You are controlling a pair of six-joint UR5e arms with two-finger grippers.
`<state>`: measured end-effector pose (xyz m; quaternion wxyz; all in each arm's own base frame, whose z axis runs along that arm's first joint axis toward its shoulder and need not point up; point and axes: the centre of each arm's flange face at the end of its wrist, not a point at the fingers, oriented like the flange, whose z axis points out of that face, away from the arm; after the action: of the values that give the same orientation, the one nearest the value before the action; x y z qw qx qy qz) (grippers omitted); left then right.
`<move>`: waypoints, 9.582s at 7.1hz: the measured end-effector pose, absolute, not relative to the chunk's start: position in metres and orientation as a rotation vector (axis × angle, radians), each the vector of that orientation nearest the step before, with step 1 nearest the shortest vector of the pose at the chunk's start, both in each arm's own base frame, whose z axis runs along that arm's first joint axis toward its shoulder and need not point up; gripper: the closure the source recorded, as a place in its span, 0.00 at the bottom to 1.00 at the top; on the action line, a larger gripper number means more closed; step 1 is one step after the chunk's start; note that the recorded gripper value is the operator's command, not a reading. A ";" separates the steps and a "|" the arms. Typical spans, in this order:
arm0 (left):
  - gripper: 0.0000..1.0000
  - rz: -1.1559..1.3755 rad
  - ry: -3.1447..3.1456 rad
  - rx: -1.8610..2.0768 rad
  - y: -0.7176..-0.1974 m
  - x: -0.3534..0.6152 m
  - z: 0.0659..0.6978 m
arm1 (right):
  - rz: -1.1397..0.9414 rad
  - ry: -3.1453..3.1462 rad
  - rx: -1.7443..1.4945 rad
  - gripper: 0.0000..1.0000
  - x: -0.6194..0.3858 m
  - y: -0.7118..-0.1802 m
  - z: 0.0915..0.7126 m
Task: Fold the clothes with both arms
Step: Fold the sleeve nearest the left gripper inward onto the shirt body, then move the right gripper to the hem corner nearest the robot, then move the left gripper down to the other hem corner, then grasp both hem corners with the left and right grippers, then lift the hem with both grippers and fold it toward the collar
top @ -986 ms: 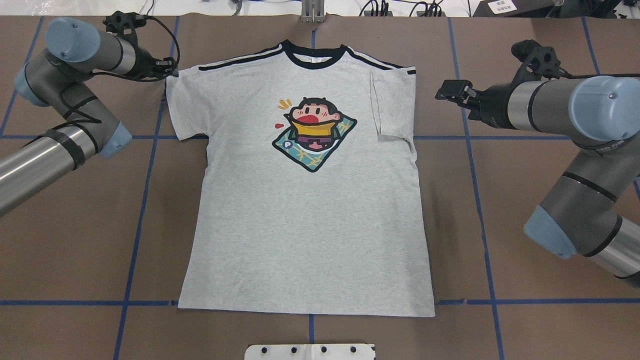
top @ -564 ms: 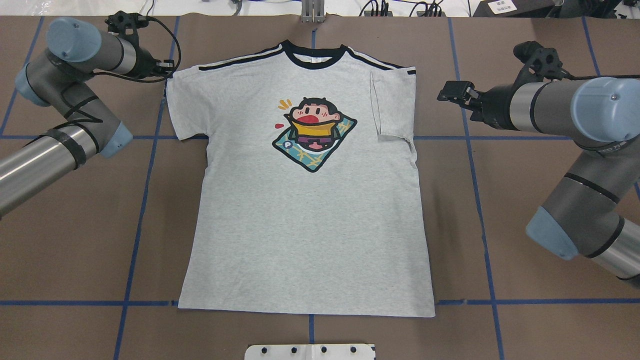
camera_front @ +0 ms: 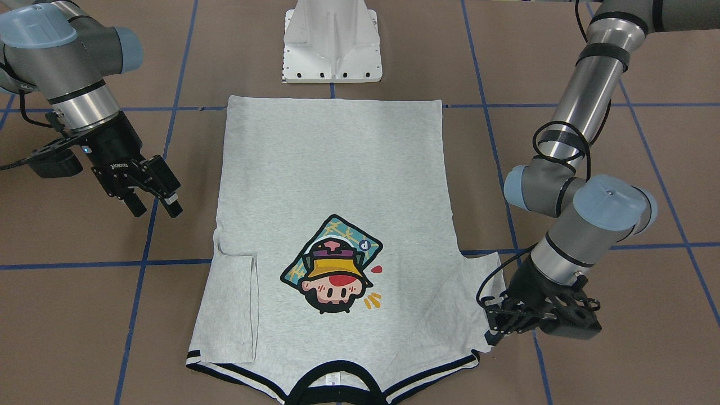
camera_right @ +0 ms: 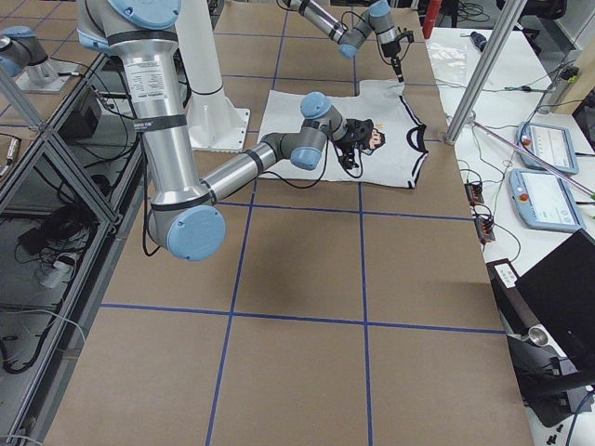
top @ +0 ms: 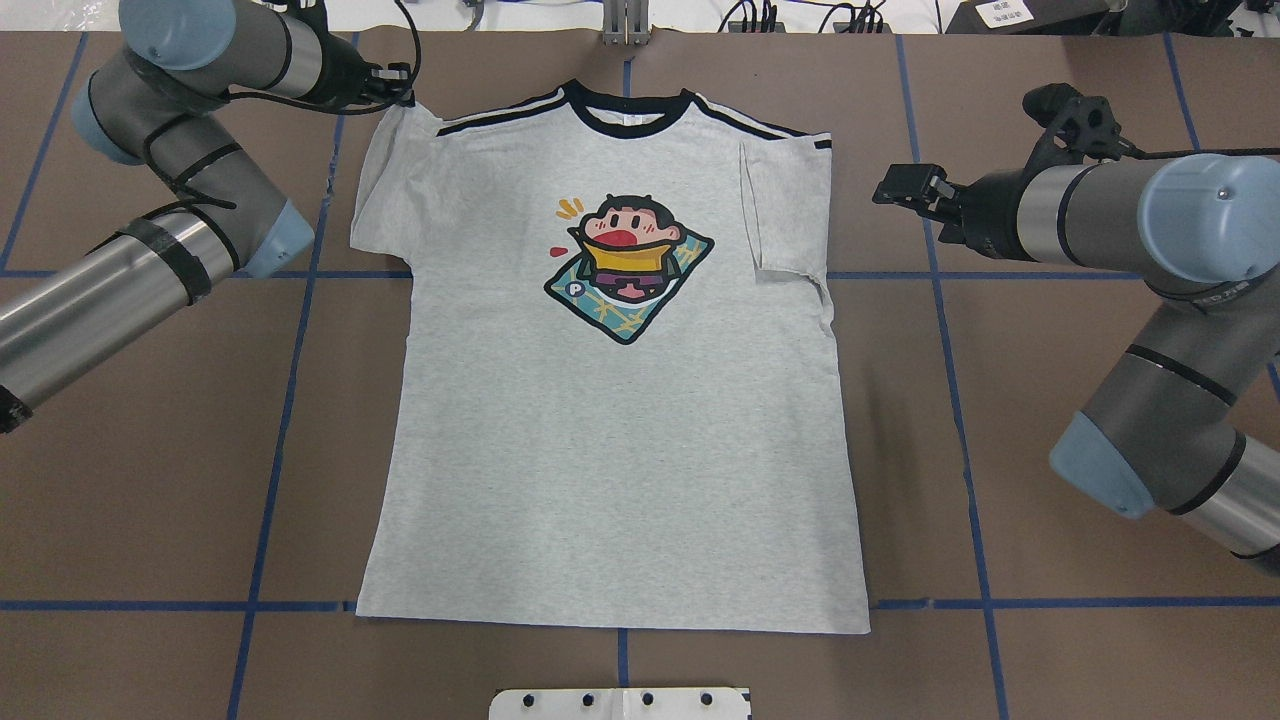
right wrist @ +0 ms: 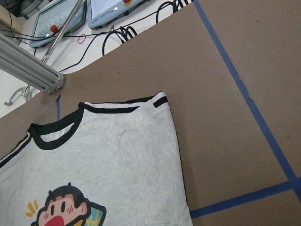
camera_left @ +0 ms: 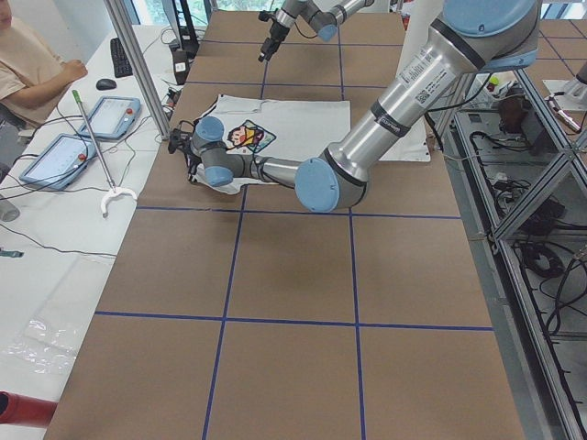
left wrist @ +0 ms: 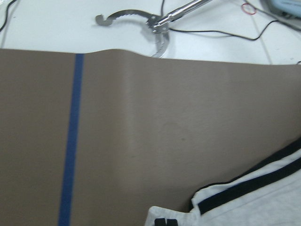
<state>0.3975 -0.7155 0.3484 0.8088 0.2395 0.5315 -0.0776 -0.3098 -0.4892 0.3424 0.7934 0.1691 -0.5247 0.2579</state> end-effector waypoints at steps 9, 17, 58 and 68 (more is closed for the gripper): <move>0.00 -0.151 1.288 0.504 -0.619 0.453 0.284 | 0.536 -1.049 0.238 0.00 -0.348 -0.446 0.316; 0.00 -0.123 1.499 0.346 -0.466 0.386 0.261 | 0.822 -0.871 -0.034 0.11 -0.462 -0.183 0.327; 1.00 -0.392 1.155 -0.023 -0.259 0.364 0.263 | 0.803 -0.877 0.103 1.00 -0.403 -0.249 0.251; 1.00 -0.492 0.996 0.393 -0.575 0.427 0.360 | 0.791 -0.760 0.260 1.00 -0.458 -0.654 0.338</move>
<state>0.4270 -0.5750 0.3601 0.8313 0.1855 0.4699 -0.2318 -0.4577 -0.6541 0.3382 0.8453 0.1232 -0.3603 0.3747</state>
